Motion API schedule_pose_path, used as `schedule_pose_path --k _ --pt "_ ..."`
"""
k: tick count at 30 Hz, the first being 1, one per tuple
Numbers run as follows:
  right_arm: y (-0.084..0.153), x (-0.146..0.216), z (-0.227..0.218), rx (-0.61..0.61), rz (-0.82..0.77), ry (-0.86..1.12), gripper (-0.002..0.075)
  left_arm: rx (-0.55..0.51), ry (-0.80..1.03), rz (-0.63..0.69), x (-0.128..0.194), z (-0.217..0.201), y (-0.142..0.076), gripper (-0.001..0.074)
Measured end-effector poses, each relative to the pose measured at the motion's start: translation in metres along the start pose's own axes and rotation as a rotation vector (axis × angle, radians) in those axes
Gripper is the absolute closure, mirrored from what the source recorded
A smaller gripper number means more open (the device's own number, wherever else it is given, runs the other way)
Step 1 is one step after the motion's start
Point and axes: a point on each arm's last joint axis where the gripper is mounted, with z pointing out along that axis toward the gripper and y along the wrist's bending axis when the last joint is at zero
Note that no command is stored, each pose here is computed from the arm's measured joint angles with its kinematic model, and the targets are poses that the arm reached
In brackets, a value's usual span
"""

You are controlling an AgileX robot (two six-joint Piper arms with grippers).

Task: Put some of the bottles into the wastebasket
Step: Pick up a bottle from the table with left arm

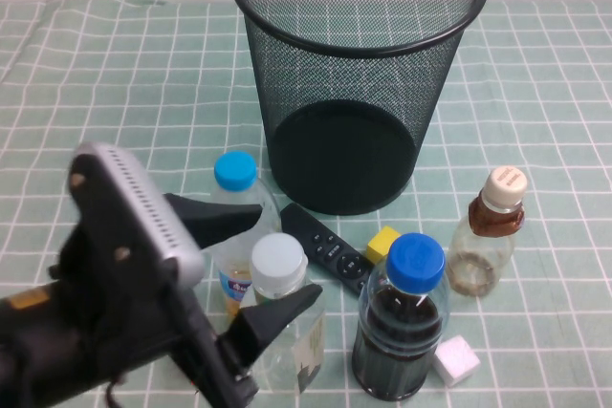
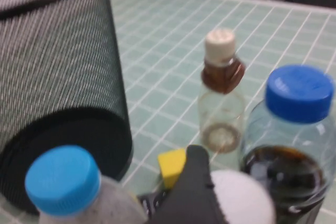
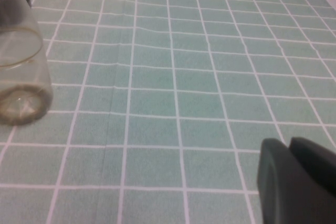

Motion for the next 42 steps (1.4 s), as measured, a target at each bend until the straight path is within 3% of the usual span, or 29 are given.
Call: schedule_pose_path --k 4,11,13,17,23,33,42 --pt "0.0 0.0 0.0 0.0 0.0 0.0 0.0727 -0.032 0.071 -0.032 0.011 0.019 0.005 0.0142" --pt "0.0 0.0 0.0 0.0 0.0 0.0 0.0727 -0.071 0.145 -0.051 0.024 0.036 0.011 0.0138" --pt "0.0 0.0 0.0 0.0 0.0 0.0 0.0727 -0.078 0.158 -0.052 0.026 0.039 0.011 0.0188" --pt "0.0 0.0 0.0 0.0 0.0 0.0 0.0727 -0.103 0.164 -0.054 0.028 0.041 0.014 0.0363" --pt "0.0 0.0 0.0 0.0 0.0 0.0 0.0726 -0.101 0.16 -0.059 0.026 0.042 0.014 0.0382" --pt "0.0 0.0 0.0 0.004 -0.011 0.0 0.0727 0.075 0.103 -0.098 -0.003 0.043 0.002 0.0384" --pt "-0.012 -0.001 -0.001 0.129 -0.34 0.008 0.0727 0.207 0.159 -0.082 -0.039 0.027 -0.007 0.0387"
